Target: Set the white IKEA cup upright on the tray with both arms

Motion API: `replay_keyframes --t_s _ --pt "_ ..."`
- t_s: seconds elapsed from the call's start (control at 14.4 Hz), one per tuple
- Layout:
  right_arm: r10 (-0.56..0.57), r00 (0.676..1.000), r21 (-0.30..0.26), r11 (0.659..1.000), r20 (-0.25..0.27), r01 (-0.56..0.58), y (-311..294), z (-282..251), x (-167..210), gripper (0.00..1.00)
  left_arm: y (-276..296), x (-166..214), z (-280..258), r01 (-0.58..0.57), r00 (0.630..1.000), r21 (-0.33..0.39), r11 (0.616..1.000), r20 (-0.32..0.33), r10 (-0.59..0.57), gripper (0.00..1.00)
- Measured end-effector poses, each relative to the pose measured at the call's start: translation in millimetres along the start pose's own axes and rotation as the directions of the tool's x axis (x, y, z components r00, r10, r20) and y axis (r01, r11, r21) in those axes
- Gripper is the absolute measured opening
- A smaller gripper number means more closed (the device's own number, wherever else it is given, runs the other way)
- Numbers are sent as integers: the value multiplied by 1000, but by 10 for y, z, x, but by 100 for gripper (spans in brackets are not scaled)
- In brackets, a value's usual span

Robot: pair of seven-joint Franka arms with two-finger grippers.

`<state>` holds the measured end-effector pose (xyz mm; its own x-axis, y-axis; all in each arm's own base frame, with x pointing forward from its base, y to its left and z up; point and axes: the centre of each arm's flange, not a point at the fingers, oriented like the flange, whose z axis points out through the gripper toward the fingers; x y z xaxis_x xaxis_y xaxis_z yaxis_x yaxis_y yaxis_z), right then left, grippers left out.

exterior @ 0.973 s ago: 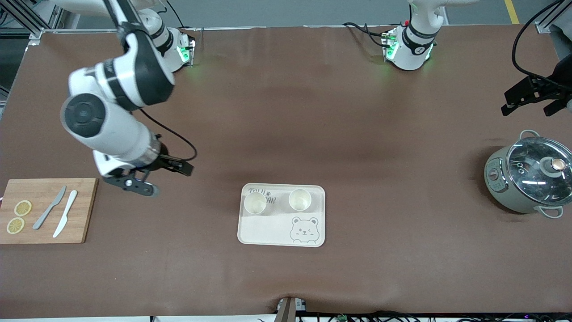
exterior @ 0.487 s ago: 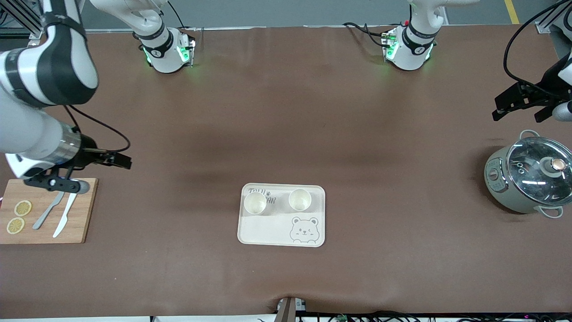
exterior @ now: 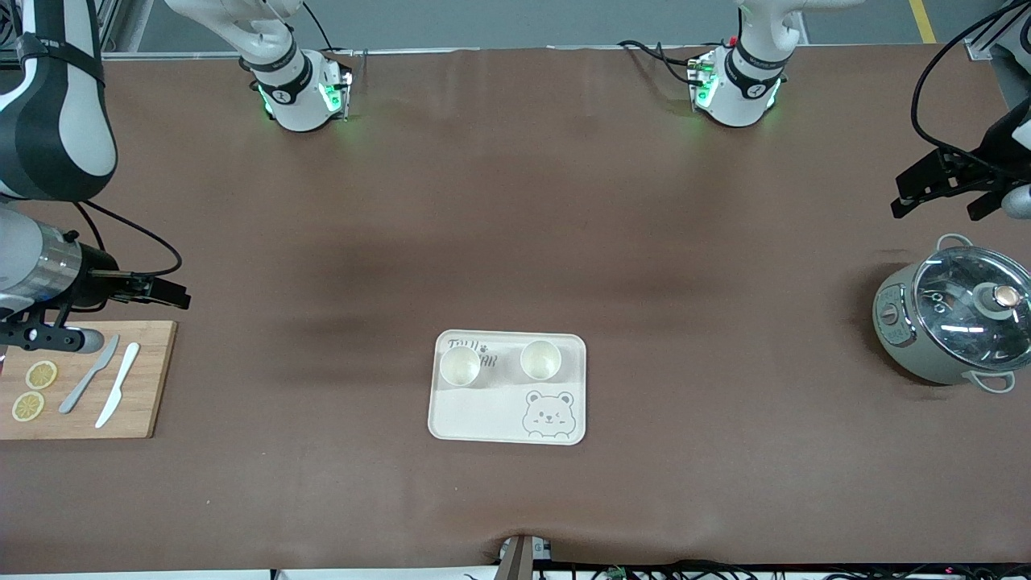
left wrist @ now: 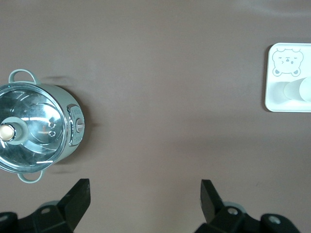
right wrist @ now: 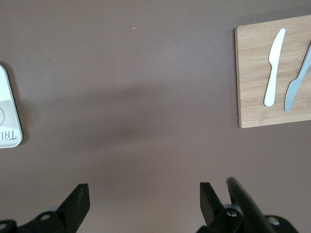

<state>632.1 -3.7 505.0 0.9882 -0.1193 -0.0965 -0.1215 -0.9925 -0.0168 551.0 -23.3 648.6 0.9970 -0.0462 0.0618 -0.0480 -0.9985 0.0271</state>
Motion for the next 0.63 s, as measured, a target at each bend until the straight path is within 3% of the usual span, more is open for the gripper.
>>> replay_keyframes --t_s 0.28,0.63 --pt "-3 1000 1 1000 -4 3 -16 5 5 100 -33 28 134 -112 993 22 994 46 111 100" --pt "-4 1000 1 1000 -9 4 -21 17 16 100 -27 23 218 -130 988 19 991 86 128 100"
